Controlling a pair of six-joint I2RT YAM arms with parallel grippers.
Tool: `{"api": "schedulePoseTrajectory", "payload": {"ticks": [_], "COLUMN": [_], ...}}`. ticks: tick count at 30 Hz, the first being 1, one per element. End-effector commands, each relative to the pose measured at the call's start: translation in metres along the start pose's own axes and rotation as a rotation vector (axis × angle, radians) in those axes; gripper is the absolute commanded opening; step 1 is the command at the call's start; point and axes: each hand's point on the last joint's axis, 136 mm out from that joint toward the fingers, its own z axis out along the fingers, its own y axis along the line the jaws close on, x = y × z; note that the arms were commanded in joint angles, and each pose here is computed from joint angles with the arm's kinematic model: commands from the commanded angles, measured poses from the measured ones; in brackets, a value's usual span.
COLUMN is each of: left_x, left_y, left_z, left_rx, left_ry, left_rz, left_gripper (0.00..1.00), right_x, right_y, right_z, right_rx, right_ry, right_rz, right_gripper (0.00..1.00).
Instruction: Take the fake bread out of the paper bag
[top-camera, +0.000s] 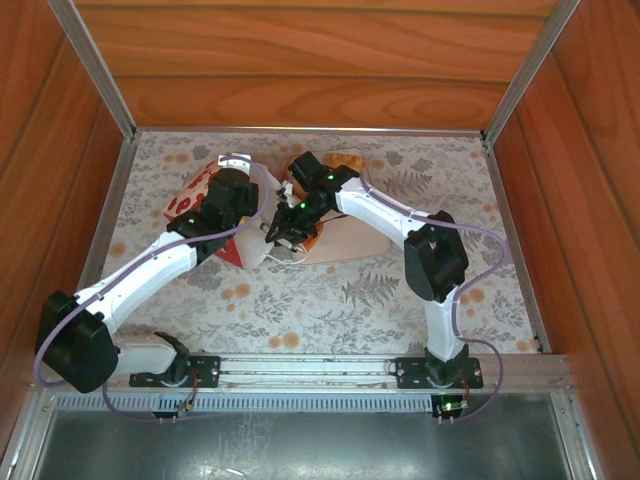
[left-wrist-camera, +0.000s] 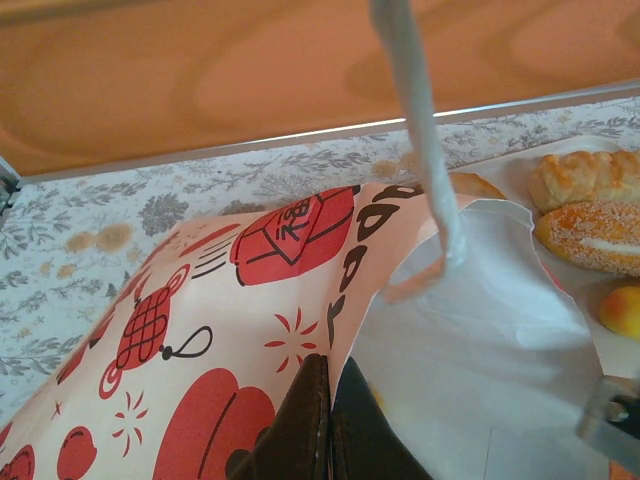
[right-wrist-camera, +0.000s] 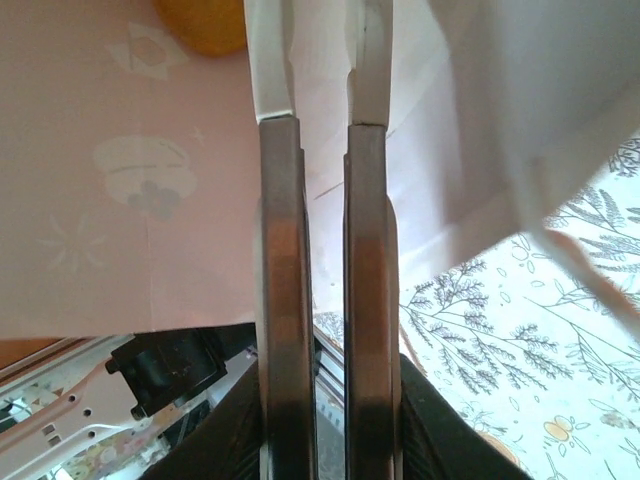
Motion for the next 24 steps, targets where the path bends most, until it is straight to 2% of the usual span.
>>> {"api": "schedulePoseTrajectory", "payload": {"ticks": [1, 13, 24], "left_x": [-0.007, -0.009, -0.011], "left_y": [0.005, 0.011, 0.013], "left_z": [-0.005, -0.003, 0.002], "left_rx": [-0.025, -0.064, -0.103], "left_ry": [-0.033, -0.033, -0.019], "left_rz": [-0.024, -0.042, -0.047], "left_gripper": [0.00, 0.00, 0.00], "right_x": [0.002, 0.015, 0.040], "right_y": [0.009, 0.018, 0.026], "right_z": [-0.016, -0.037, -0.068], "right_rx": [-0.003, 0.004, 0.020], "right_ry": [-0.042, -0.084, -0.132], "right_rz": [-0.044, -0.096, -0.136], "right_gripper": [0.14, 0.12, 0.12]}}
